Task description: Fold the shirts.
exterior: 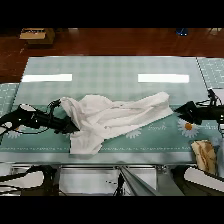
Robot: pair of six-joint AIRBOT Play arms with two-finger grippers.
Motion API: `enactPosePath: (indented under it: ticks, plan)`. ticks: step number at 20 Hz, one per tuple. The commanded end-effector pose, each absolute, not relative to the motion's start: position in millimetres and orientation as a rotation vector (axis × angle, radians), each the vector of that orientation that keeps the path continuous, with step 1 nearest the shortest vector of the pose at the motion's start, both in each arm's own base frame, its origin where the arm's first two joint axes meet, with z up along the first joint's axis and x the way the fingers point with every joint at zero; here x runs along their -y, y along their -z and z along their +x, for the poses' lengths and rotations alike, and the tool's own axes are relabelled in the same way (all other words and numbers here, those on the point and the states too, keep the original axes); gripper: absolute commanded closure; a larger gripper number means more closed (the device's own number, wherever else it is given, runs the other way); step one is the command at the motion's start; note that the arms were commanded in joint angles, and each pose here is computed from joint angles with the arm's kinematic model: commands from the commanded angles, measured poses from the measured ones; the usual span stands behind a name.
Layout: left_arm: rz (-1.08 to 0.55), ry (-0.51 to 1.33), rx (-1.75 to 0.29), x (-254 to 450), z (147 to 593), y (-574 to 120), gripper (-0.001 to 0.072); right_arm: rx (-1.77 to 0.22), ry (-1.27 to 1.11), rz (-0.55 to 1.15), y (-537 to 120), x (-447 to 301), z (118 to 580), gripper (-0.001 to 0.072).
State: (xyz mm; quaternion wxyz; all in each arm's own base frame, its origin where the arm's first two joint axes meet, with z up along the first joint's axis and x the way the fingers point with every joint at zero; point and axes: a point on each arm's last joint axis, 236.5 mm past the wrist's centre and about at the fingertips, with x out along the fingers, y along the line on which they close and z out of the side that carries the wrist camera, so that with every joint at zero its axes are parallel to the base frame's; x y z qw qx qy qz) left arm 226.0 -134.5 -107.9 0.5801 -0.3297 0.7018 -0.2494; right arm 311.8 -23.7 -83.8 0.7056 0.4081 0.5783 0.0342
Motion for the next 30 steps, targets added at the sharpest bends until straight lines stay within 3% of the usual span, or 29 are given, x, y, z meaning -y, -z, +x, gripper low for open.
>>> enactPosePath:
  ticks: [1, 3, 4, 6, 7, 8, 13, 16, 19, 22, 26, 30]
  plan:
    - [-0.776, 0.589, -1.642, 136, 226, 106, 0.0679, -1.281, -0.084, 0.945, 100, -7, 329, 0.0245]
    - [-0.776, 0.589, -1.642, 136, 226, 106, 0.0679, -1.333, -0.098, 0.920, 115, -28, 329, 0.0250]
    - [-0.776, 0.589, -1.642, 136, 226, 106, 0.0679, -1.341, -0.106, 0.904, 120, -37, 331, 0.0324]
    - [-0.773, 0.590, -1.637, 135, 228, 106, 0.0679, -1.317, -0.102, 0.877, 123, -44, 340, 0.0599]
    - [-0.770, 0.596, -1.632, 135, 230, 103, 0.0679, -1.298, -0.099, 0.891, 121, -45, 346, 0.0668]
    - [-0.764, 0.600, -1.622, 135, 235, 101, 0.0679, -1.287, -0.106, 0.898, 116, -45, 350, 0.0693]
    - [-0.647, 0.707, -1.424, 131, 295, 33, 0.0681, -1.128, -0.349, 0.732, 18, -31, 378, 0.0694]
    - [-0.467, 0.762, -1.144, 125, 348, -71, 0.0681, -0.888, -0.378, 0.585, -91, -11, 404, 0.0694]
    - [-0.316, 0.744, -0.838, 121, 373, -202, 0.0681, -0.600, -0.370, 0.444, -221, -10, 407, 0.0694]
    - [-0.159, 0.722, -0.504, 123, 353, -342, 0.0680, -0.311, -0.335, 0.349, -345, -17, 376, 0.0694]
    - [-0.048, 0.647, -0.066, 126, 284, -497, 0.0681, -0.025, -0.326, 0.271, -462, -38, 310, 0.0694]
    - [0.015, 0.502, 0.138, 113, 210, -559, 0.0681, 0.131, -0.283, 0.193, -531, -53, 246, 0.0695]
